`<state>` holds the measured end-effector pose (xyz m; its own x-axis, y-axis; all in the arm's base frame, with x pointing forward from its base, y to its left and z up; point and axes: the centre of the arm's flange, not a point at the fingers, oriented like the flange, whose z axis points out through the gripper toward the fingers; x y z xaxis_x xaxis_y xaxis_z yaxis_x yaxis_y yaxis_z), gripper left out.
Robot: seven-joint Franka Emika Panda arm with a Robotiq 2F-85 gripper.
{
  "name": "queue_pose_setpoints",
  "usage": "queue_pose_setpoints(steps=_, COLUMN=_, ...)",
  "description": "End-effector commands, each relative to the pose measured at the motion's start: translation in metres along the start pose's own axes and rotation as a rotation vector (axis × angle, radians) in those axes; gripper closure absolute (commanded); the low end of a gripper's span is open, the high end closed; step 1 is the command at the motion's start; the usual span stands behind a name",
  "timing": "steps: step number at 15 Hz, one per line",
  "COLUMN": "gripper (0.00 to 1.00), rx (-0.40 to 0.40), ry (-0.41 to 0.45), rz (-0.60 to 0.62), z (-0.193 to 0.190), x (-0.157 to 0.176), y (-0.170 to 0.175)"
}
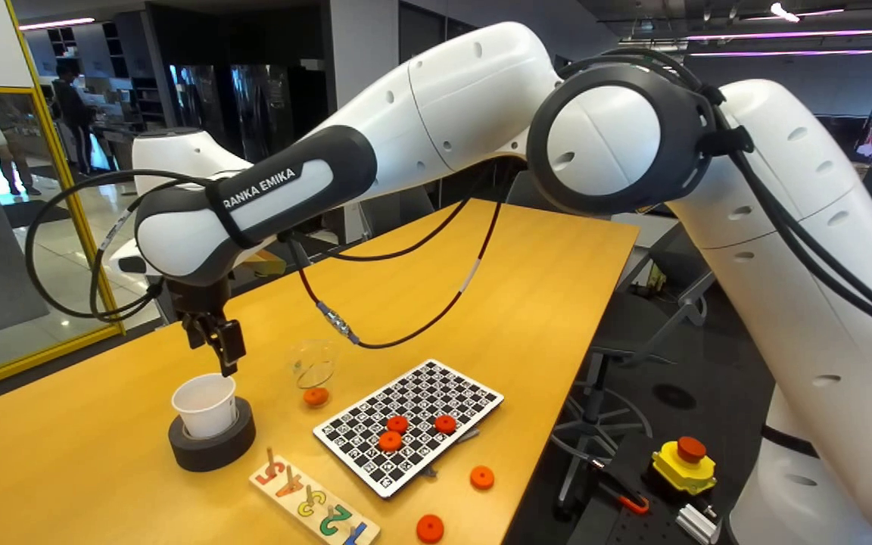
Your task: Pick up all the orange objects from the checkers board and the table, and put them in two cups
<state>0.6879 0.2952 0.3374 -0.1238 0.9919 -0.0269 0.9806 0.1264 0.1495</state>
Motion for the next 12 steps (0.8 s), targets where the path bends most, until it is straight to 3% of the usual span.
queue_pose_setpoints(steps=1, gripper=0.0, rx=-0.015, ry=-0.057, rz=0.168, z=-0.026, x=-0.029, y=-0.046)
queue_pose_setpoints(steps=9, gripper=0.0, rx=0.014, ry=-0.108, rz=0.59, z=-0.022, x=-0.084, y=-0.137)
queue_pose_setpoints(steps=12, gripper=0.0, rx=0.022, ry=-0.107, rz=0.633, z=-0.016, x=-0.097, y=-0.168)
